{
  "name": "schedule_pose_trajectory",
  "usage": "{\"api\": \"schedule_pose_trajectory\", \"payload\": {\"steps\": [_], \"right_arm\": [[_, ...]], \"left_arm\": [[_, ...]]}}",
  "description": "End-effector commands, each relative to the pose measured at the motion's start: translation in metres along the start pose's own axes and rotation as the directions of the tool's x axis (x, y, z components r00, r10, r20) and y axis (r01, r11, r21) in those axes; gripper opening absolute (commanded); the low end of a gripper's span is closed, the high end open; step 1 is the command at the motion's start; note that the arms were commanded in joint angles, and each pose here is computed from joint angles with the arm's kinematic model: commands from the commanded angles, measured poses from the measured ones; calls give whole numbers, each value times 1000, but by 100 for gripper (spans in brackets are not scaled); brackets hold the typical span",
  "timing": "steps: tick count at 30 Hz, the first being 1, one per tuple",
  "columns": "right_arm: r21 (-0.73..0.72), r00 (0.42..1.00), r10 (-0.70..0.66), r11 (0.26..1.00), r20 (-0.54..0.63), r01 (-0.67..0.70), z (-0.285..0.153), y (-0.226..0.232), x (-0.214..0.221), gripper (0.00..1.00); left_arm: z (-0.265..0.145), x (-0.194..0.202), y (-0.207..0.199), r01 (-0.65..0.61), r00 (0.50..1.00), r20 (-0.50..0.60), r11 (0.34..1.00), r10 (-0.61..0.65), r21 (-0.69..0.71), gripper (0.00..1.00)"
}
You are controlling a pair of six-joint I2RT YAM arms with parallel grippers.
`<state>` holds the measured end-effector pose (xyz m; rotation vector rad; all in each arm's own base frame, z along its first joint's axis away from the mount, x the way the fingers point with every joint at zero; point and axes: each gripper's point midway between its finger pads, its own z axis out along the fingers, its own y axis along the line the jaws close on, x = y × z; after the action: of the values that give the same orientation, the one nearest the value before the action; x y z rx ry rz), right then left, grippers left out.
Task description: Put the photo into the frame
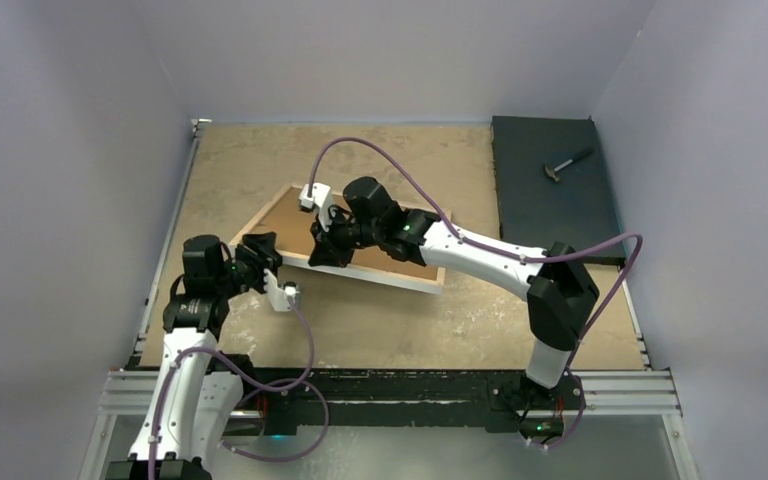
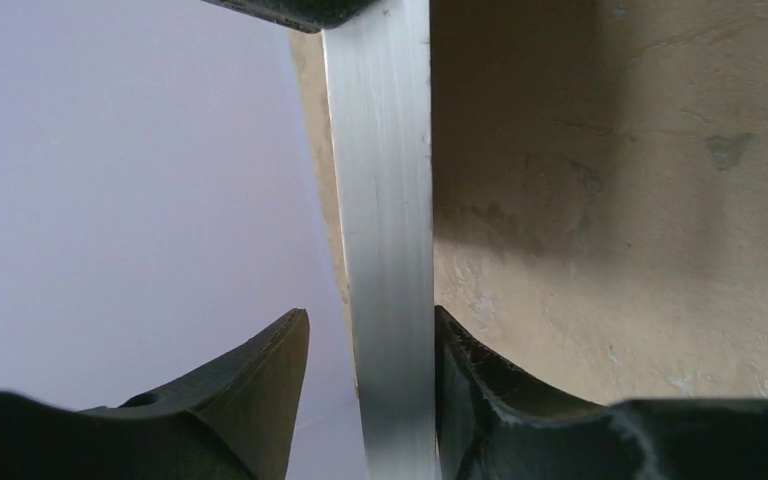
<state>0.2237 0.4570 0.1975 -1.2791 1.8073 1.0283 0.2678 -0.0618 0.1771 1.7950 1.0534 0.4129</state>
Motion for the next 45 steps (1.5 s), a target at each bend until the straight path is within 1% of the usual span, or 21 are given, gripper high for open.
{"api": "schedule_pose_trajectory", "payload": {"steps": [1, 4, 5, 6, 8, 9, 10, 12, 15, 18, 21, 24, 28, 31, 34, 38, 41, 43, 44, 45], "right_arm": [[-81, 969, -75, 992, 237, 96, -24, 30, -88, 0], [-75, 972, -83, 992, 221, 102, -26, 28, -88, 0], [-57, 973, -91, 993, 212, 105, -26, 25, -87, 2], [-37, 971, -107, 992, 212, 117, -29, 22, -88, 11], [5, 966, -157, 987, 206, 160, -37, 18, -88, 34], [27, 960, -188, 982, 208, 187, -44, 17, -90, 43], [45, 954, -221, 975, 204, 217, -50, 17, -90, 49], [98, 938, -294, 955, 186, 280, -66, 13, -89, 56], [195, 908, -400, 907, 122, 373, -85, 2, -76, 64], [230, 898, -435, 882, 65, 410, -93, 0, -62, 69], [234, 892, -453, 867, 3, 440, -95, 0, -54, 74], [216, 879, -466, 853, -97, 476, -86, 2, -37, 79], [229, 864, -465, 834, -195, 501, -75, -4, -21, 81], [234, 855, -466, 827, -227, 512, -68, -6, -14, 81], [290, 848, -467, 799, -252, 526, -65, -15, -15, 79], [378, 847, -469, 758, -250, 532, -69, -26, -27, 65], [409, 852, -481, 749, -204, 521, -75, -22, -42, 54], [416, 856, -492, 752, -160, 511, -79, -17, -52, 43], [415, 856, -498, 756, -138, 506, -81, -14, -58, 36], [415, 860, -496, 761, -122, 498, -82, -12, -63, 27]], "left_arm": [[-3, -4, 30, -9, 1000, 12, 993, 10, -121, 40], [-5, -9, 34, 42, 998, 42, 995, -39, -88, 19], [-7, -10, 36, 53, 998, 48, 995, -49, -79, 14], [-8, -12, 36, 63, 997, 57, 996, -59, -65, 9], [-10, -15, 38, 91, 994, 67, 995, -88, -32, 4], [-10, -16, 39, 106, 992, 73, 994, -104, -20, 4], [-12, -16, 42, 121, 990, 74, 993, -119, -15, 3], [-14, -18, 47, 133, 988, 81, 991, -132, -5, 3], [-18, -22, 53, 129, 987, 94, 992, -127, -14, 3], [-20, -26, 57, 130, 986, 107, 991, -129, -11, 3], [-21, -26, 60, 132, 986, 106, 991, -130, -13, 3], [-23, -26, 65, 139, 985, 106, 990, -136, -18, 3], [-26, -27, 69, 131, 986, 103, 991, -128, -28, 3], [-28, -28, 70, 131, 987, 102, 991, -127, -32, 3], [-29, -30, 72, 130, 987, 106, 991, -125, -37, 3], [-31, -31, 75, 136, 985, 109, 990, -130, -44, 3], [-32, -32, 77, 131, 986, 109, 990, -125, -52, 4], [-32, -32, 78, 121, 987, 110, 991, -114, -57, 8], [-33, -32, 80, 115, 988, 111, 991, -108, -65, 11], [-34, -34, 82, 115, 987, 117, 990, -105, -77, 16]]}}
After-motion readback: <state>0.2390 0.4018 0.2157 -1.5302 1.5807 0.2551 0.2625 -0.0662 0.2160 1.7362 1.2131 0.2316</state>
